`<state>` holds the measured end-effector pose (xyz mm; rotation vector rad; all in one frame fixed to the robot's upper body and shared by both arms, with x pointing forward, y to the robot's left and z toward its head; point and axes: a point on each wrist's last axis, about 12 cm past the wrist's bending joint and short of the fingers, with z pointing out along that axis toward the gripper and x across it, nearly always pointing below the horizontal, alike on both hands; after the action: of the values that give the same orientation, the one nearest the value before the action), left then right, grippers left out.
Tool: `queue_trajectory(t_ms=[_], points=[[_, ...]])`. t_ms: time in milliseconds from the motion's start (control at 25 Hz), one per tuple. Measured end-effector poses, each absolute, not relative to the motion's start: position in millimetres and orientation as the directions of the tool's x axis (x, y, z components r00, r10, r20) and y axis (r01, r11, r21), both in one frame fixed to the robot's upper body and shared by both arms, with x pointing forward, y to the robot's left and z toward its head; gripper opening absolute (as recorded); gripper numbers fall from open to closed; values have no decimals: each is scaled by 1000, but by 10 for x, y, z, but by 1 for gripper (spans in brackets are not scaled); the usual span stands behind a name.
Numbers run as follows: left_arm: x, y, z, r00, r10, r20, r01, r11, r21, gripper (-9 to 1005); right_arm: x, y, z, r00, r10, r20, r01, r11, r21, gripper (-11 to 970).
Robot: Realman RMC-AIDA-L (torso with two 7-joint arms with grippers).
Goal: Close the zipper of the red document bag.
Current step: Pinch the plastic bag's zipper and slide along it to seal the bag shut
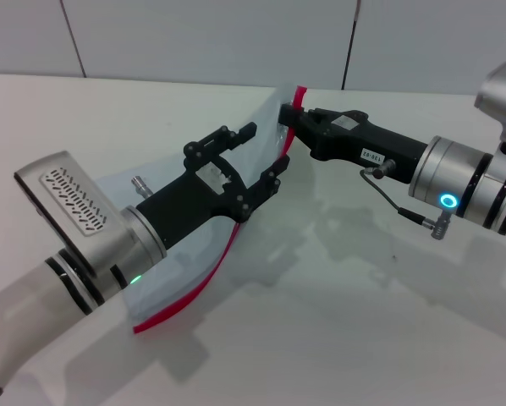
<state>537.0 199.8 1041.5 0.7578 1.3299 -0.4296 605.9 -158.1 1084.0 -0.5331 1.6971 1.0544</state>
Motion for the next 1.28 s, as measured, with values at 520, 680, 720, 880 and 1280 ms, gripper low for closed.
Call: queue_trajectory(t_ms=[520, 680, 720, 880, 1280], points=[[5394, 1988, 10380, 194, 173, -966, 679, 687, 260, 471, 6050, -1557, 10865, -376, 146, -915, -770, 500, 396, 24], [5371, 1975, 10372, 210, 184, -960, 673, 686, 279, 468, 6050, -1556, 10866, -376, 149, -915, -769, 500, 398, 25], [5363, 1969, 10371, 218, 189, -958, 671, 684, 287, 467, 6051, -1557, 10867, -376, 150, -914, -769, 501, 398, 26], [5335, 1938, 10363, 245, 210, -946, 659, 680, 322, 455, 6061, -1564, 10868, -376, 154, -914, -764, 507, 400, 27], [5310, 1931, 10354, 271, 236, -933, 636, 683, 358, 360, 6068, -1575, 10866, -375, 153, -914, -761, 513, 398, 29]])
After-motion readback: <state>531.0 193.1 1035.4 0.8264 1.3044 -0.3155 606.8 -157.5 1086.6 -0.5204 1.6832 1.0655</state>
